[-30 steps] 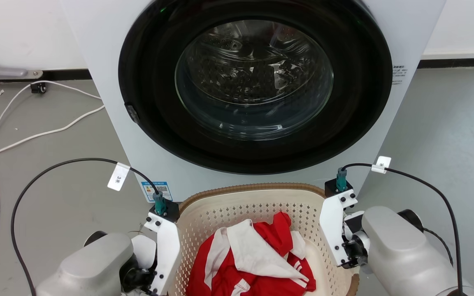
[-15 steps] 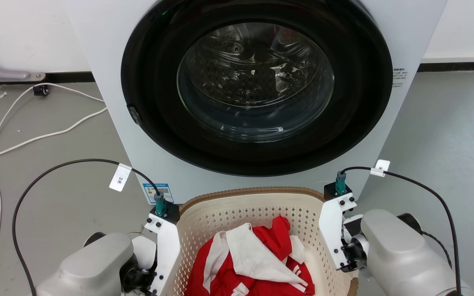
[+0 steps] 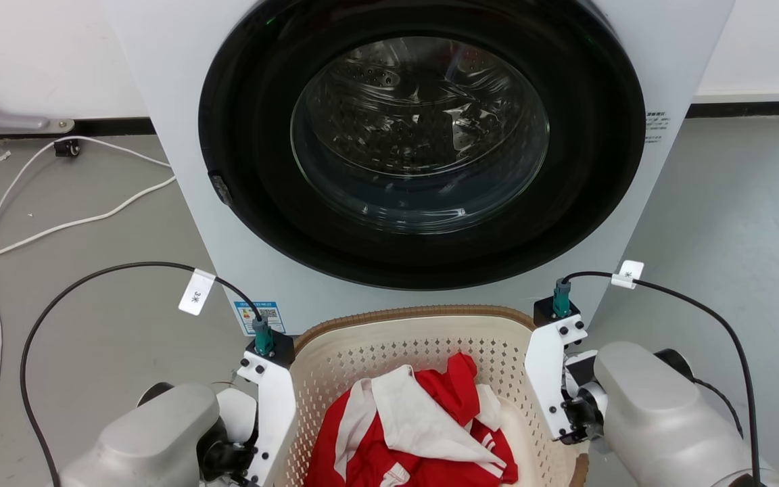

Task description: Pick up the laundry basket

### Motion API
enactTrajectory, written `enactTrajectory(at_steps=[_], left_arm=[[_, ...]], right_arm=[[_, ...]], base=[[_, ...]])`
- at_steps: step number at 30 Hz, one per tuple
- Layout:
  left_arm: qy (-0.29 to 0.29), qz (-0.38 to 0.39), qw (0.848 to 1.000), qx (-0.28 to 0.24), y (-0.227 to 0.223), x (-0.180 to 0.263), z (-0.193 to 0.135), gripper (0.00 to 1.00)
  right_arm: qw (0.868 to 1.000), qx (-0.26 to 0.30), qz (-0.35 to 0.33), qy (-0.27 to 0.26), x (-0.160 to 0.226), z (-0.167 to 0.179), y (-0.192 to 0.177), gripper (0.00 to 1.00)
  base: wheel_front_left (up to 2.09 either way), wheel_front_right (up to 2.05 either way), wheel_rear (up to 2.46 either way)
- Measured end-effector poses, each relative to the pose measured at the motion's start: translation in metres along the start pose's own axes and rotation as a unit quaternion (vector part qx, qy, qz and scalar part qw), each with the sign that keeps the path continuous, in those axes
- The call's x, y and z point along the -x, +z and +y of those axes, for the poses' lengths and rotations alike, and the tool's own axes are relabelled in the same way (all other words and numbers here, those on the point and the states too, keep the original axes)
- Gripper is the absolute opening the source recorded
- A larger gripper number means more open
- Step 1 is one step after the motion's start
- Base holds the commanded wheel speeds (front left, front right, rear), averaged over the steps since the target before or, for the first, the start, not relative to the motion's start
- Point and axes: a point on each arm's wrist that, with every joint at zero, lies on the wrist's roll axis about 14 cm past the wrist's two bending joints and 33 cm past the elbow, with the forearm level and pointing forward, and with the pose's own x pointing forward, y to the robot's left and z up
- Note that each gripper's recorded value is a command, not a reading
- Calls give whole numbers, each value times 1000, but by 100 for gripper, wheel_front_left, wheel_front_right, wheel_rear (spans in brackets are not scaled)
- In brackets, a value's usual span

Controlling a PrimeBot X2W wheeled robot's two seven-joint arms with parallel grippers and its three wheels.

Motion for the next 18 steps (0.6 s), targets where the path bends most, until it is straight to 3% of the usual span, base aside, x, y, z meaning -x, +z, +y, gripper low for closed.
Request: enactTrajectory(at_steps=[18], left_arm=[[1, -1, 1000, 3, 0, 0, 1, 0]], right_arm=[[1000, 3, -3, 0, 1, 0, 4, 0]], base=[[0, 0, 0]])
